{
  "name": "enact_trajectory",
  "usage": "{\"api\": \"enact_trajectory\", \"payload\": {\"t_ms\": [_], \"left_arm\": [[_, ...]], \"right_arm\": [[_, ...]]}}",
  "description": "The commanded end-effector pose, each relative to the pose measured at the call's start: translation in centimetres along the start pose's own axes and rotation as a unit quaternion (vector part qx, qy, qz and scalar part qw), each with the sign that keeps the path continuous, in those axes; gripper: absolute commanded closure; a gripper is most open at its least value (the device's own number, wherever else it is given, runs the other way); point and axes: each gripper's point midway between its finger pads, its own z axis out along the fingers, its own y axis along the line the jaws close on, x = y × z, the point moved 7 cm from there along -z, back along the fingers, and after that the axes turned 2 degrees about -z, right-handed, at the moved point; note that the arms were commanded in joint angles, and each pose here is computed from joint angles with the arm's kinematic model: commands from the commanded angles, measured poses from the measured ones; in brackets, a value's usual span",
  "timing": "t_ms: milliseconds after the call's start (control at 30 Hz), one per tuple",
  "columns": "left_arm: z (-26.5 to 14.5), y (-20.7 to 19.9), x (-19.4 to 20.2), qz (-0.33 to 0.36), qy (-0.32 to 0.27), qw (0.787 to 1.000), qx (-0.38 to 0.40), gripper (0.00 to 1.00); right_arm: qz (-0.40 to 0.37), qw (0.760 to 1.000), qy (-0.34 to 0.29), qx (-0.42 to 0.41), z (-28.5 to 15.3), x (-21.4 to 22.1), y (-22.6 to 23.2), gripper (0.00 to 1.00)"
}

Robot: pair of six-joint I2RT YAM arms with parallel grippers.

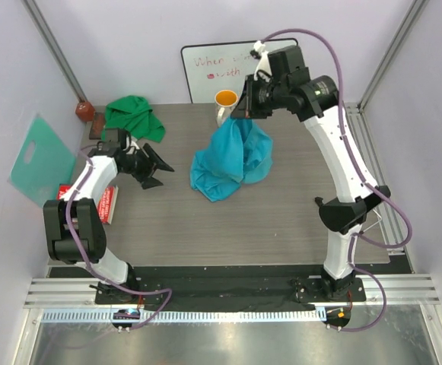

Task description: Fold and stack the t-shirts

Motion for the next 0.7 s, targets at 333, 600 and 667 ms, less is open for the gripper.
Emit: {"api": "enact_trajectory", "payload": {"t_ms": [333,600,667], "left_arm": [[-4.0,-2.6,6.7,0.083,-0.066,0.994,-0.006,0.36],[-5.0,-3.3,6.8,0.091,-0.081,0.993,0.008,0.36],[-5.0,-3.5,6.7,0.091,-0.079,0.993,0.009,0.36]], "right_arm": [[-0.088,0.933,-0.338,-0.084,-20.5,-5.1,7.6,0.99],[-0.075,0.948,-0.3,-0.082,-18.1,-3.3,6.4,0.99],[-0.059,0.965,-0.25,-0.054,-14.8,-1.7,4.6,0.99]]}}
